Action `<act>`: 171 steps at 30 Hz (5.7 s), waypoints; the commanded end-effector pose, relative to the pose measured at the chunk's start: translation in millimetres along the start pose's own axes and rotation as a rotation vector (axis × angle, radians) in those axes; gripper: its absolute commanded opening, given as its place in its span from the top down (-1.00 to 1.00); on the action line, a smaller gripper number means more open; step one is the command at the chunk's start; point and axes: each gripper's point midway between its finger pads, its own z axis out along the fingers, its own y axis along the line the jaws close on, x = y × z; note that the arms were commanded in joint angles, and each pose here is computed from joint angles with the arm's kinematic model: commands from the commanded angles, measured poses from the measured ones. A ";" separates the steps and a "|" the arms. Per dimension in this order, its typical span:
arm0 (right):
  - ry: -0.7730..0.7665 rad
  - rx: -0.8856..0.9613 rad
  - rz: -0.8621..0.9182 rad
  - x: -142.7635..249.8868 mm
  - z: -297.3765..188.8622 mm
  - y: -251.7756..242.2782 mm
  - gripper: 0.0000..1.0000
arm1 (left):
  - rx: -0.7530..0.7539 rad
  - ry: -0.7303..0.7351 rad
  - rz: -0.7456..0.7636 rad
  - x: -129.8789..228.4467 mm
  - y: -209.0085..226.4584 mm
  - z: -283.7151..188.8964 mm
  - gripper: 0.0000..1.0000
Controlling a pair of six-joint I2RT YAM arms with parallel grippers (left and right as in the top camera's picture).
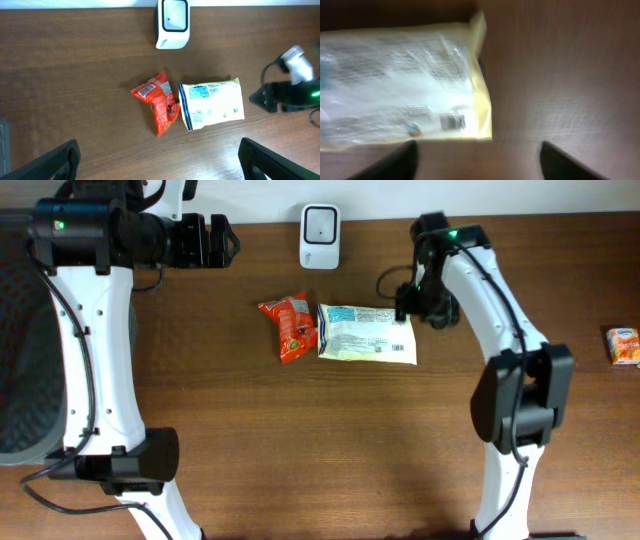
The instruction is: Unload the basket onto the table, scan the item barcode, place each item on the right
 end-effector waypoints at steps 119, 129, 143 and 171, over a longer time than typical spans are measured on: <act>-0.068 0.294 -0.091 -36.1 -52.8 -46.6 0.92 | 0.002 -0.019 0.023 -2.3 -1.4 -6.7 -0.98; -0.176 0.663 0.143 -48.1 -51.5 -103.6 0.92 | 0.002 -0.019 0.023 -2.3 -1.4 -6.7 -0.98; -0.060 0.510 -0.142 5.1 18.3 27.9 -0.61 | 0.002 -0.019 0.023 -2.3 -1.4 -6.7 -0.98; 0.102 -0.030 -0.085 -0.1 111.5 -32.6 -0.17 | 0.002 -0.019 0.023 -2.3 -1.3 -6.7 -0.98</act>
